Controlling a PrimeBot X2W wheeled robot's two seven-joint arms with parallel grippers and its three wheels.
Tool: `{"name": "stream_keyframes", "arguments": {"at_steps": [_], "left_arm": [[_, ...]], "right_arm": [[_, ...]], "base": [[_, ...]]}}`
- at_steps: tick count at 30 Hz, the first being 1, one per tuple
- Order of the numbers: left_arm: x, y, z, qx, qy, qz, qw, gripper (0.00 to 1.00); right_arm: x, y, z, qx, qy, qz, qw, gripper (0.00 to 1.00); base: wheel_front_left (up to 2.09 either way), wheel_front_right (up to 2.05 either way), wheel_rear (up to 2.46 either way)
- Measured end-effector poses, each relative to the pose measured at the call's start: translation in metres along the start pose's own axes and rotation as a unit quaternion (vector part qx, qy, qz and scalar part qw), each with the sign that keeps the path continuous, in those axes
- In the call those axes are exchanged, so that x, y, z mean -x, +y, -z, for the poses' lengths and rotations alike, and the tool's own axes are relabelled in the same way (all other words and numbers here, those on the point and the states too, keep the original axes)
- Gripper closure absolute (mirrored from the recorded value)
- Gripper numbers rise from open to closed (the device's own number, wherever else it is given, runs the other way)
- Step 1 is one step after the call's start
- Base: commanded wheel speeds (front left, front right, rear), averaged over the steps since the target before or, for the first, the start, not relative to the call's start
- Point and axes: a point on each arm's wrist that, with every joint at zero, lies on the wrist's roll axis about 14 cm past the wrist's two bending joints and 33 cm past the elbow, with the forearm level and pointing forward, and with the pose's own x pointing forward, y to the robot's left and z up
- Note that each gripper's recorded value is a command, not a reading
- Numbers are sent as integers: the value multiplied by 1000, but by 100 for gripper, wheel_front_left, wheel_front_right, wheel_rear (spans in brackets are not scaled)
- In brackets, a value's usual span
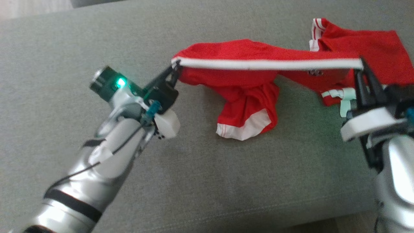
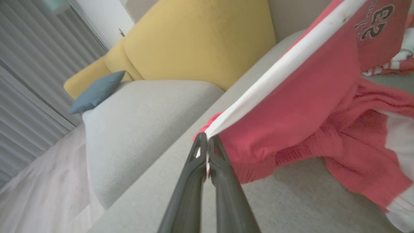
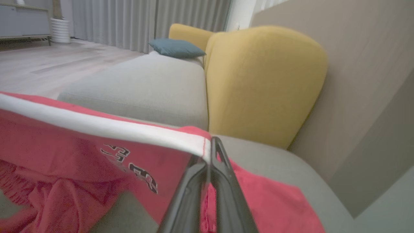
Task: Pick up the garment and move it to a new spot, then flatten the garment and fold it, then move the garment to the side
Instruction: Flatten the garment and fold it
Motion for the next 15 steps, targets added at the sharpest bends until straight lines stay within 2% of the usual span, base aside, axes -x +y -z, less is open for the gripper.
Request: {"name": "stream_keyframes", "arguments": {"at_steps": [5, 6, 9, 15], "left_arm": [[9, 43, -33, -33, -36, -43, 998, 100], [15, 59, -46, -50, -47, -56, 996, 100], [25, 82, -66, -71, -62, -75, 993, 100], [49, 135, -137, -118, -125, -133, 976, 100]], "right_arm": [[-19, 0, -54, 53, -58, -27, 997, 100], [-24, 3, -77, 77, -82, -42, 993, 100], [-29, 8, -114, 102, -121, -58, 986, 100], [-29, 9, -193, 133, -200, -61, 969, 100]], "base": [[0, 0, 0], [0, 0, 0], [0, 0, 0], [0, 0, 0]]}}
